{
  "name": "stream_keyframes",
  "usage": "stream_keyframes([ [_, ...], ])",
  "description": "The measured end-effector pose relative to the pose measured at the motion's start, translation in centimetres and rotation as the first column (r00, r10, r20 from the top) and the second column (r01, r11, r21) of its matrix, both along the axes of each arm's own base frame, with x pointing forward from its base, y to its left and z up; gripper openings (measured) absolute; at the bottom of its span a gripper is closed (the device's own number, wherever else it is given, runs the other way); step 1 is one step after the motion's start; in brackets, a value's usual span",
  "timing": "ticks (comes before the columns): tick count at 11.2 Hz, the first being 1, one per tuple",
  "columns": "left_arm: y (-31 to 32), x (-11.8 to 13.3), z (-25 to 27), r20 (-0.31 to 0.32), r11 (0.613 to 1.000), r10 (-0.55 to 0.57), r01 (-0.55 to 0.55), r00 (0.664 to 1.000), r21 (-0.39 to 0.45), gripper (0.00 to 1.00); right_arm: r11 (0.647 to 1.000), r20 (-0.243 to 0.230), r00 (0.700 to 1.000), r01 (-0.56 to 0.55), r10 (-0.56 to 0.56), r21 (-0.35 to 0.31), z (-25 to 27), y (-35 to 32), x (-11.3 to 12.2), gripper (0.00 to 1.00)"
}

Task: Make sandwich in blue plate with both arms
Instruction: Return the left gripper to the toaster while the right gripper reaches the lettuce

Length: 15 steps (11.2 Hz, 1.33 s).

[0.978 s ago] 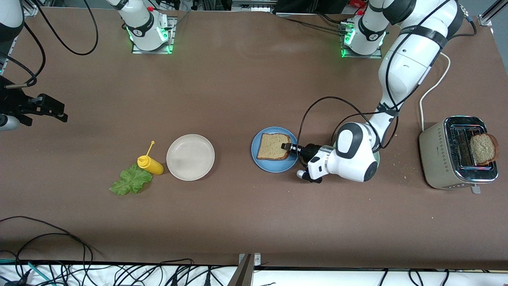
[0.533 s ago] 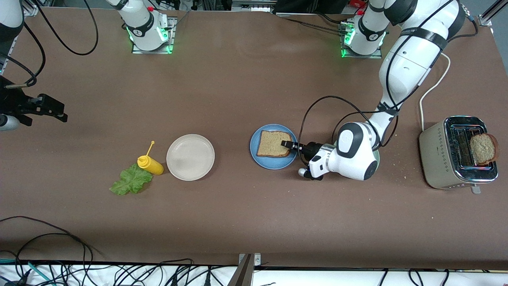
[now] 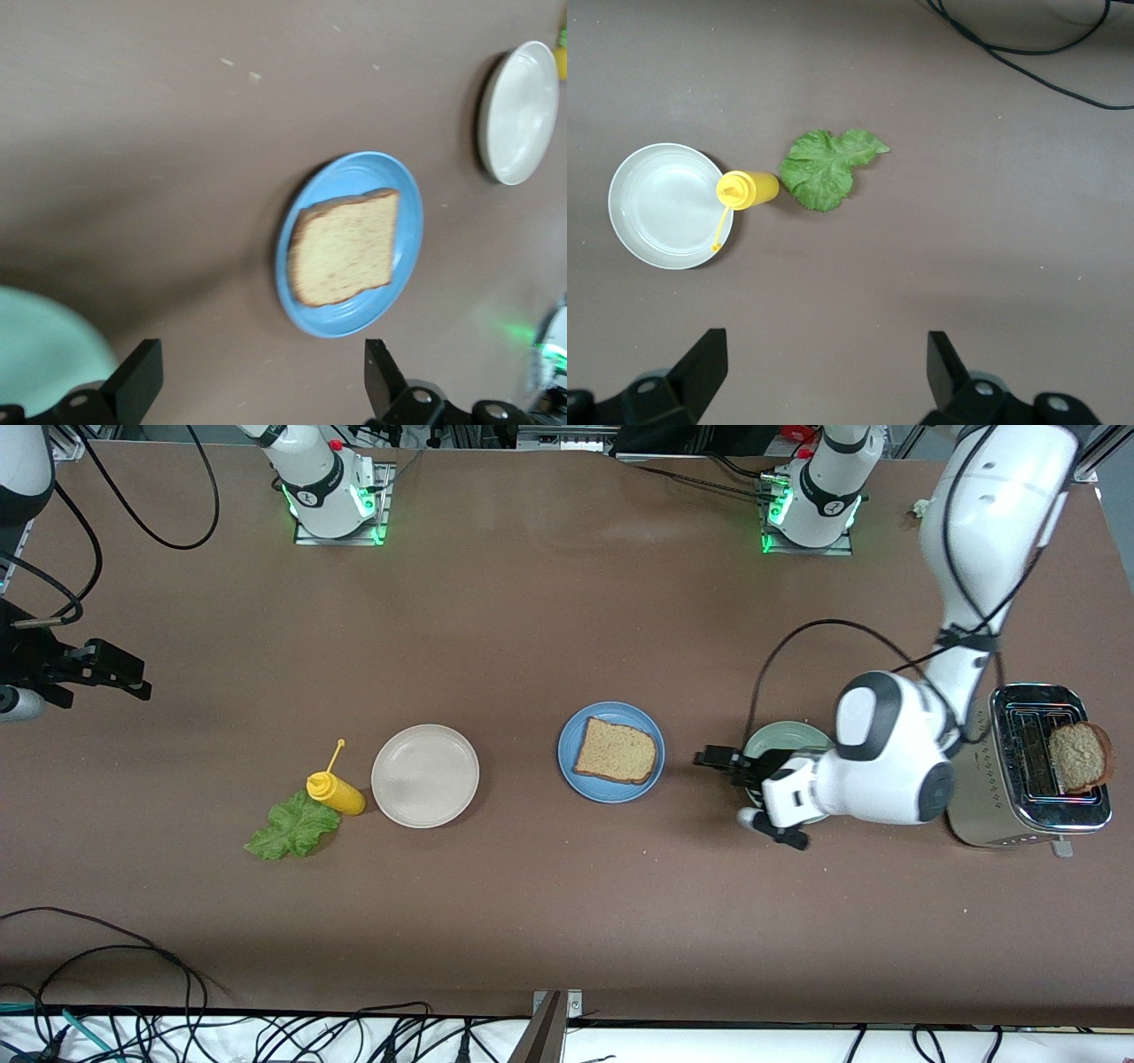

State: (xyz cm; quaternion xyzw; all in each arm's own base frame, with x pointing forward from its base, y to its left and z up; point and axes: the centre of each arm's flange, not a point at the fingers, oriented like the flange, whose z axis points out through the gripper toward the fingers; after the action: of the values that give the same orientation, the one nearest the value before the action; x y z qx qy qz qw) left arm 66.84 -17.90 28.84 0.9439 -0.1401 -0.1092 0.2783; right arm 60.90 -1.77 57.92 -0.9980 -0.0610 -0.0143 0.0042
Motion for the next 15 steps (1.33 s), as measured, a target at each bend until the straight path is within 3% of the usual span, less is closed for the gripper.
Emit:
stream_keyframes([
  [4, 10.3, 1.4, 9.1, 0.185, 0.973, -0.018, -0.025, 0.983, 0.229, 1.00, 1.000, -0.009, 1.000, 0.005, -0.005, -0.001, -1.1, -0.3, 0.5, 1.00],
  [6, 15.0, 1.4, 12.4, 0.249, 0.937, -0.034, -0.056, 0.968, 0.345, 1.00, 1.000, -0.020, 1.000, 0.005, -0.005, -0.004, -4.3, -0.3, 2.3, 1.00],
  [9, 20.7, 0.4, 18.1, 0.311, 0.849, -0.123, -0.062, 0.943, 0.525, 1.00, 1.000, -0.096, 0.995, -0.004, 0.002, -0.013, -10.6, 0.1, 4.3, 1.00],
  [12, 20.7, -3.0, 25.0, 0.298, 0.810, -0.139, -0.065, 0.944, 0.583, 1.00, 1.000, -0.134, 0.991, -0.012, 0.010, -0.014, -13.1, 1.5, 4.8, 1.00],
  [15, 19.4, -4.7, 29.1, 0.341, 0.828, -0.125, -0.092, 0.932, 0.553, 1.00, 1.000, -0.119, 0.993, -0.008, 0.006, -0.019, -16.5, 1.9, 6.3, 1.00],
])
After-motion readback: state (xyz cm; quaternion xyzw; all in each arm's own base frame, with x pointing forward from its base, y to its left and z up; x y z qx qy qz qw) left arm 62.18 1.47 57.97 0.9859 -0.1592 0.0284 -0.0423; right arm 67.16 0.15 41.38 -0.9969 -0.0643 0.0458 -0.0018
